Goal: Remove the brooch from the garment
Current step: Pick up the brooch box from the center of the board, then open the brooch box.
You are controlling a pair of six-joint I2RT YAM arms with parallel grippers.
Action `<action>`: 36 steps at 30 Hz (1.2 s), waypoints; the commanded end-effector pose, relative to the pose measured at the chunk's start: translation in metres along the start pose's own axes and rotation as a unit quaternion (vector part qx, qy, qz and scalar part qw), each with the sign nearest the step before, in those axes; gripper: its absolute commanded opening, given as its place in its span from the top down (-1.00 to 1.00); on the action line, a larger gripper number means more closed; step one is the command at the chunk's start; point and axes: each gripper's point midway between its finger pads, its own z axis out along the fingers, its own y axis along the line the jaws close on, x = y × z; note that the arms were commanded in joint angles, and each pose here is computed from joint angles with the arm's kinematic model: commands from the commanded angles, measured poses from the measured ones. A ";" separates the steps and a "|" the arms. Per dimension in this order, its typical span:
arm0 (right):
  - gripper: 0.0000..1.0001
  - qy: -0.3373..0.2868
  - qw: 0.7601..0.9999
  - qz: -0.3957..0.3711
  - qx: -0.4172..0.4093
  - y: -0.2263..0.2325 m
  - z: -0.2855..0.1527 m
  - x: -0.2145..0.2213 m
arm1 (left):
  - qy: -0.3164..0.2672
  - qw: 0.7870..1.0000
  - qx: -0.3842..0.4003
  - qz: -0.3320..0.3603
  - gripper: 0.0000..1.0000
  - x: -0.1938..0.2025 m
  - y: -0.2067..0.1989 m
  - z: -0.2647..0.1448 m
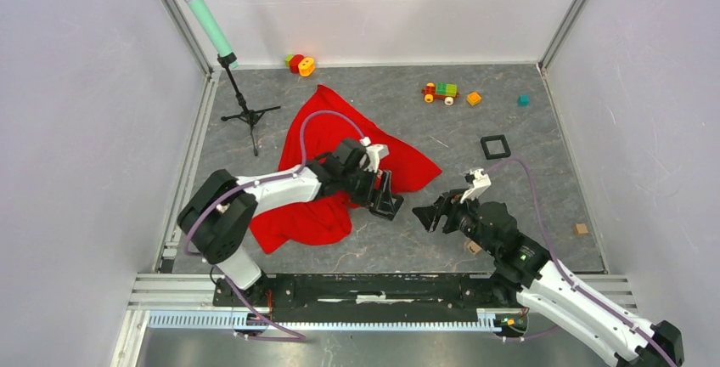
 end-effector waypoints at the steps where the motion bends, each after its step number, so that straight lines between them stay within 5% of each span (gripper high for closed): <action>1: -0.60 -0.043 0.993 0.048 -0.094 0.036 0.000 -0.017 | -0.062 0.986 0.156 -0.013 0.08 -0.026 -0.055 -0.032; 12: -0.28 -0.030 0.979 0.108 -0.171 0.067 0.004 -0.016 | -0.092 0.977 0.193 0.000 0.23 -0.028 -0.078 -0.063; 36: -0.20 -0.068 0.975 0.129 -0.167 0.069 0.005 -0.036 | -0.089 0.976 0.200 0.017 0.32 -0.025 -0.083 -0.072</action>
